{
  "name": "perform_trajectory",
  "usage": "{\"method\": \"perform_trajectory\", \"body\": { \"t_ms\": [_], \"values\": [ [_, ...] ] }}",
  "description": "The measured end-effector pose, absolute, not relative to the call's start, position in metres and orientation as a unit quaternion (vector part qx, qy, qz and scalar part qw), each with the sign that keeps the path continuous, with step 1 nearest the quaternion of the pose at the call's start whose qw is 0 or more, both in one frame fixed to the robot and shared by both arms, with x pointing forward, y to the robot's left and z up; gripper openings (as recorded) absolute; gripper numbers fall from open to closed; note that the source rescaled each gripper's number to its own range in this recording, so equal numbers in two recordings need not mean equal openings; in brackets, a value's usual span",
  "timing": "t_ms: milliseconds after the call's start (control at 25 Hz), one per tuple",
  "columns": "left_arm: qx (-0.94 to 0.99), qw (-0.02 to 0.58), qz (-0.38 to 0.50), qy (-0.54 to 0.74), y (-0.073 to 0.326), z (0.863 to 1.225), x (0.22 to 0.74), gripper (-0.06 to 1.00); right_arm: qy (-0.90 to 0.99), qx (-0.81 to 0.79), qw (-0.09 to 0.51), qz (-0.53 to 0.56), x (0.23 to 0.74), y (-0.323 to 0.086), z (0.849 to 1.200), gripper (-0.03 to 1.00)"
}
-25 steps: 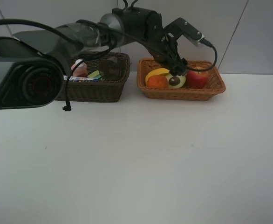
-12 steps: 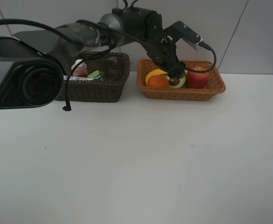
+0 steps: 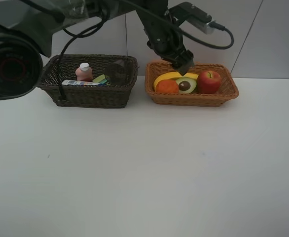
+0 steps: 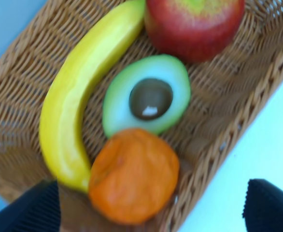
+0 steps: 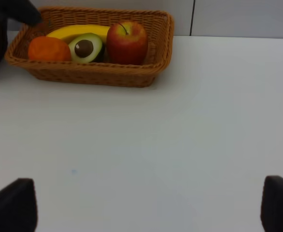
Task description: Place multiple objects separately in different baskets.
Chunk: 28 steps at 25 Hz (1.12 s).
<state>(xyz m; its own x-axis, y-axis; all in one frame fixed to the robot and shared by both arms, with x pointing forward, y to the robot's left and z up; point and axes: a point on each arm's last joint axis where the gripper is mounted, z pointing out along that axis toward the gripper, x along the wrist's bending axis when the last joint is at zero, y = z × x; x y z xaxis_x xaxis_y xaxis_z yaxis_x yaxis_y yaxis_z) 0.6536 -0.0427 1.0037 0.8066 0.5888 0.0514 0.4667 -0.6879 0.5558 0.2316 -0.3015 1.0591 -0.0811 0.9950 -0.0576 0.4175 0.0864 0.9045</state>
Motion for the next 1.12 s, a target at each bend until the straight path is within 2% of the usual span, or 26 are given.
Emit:
{"method": "perform_trajectory", "body": {
  "t_ms": [280,680,880,1120],
  "values": [
    [0.922,0.227,0.083,0.303,-0.020,1.040,0.639,1.00,0.630,0.560,0.382,0.378,0.232,-0.301,1.059,0.97],
    [0.906,0.272,0.101,0.309,-0.003,1.105,0.617,1.00,0.630,0.560,0.382,0.378,0.232,-0.301,1.059,0.97],
    [0.911,0.252,0.085,0.314,0.017,1.117,0.589,1.00,0.630,0.560,0.382,0.378,0.232,-0.301,1.059,0.97],
    [0.921,0.202,0.067,0.326,0.064,1.119,0.539,1.00,0.630,0.560,0.382,0.378,0.232,-0.301,1.059,0.97]
  ]
}}
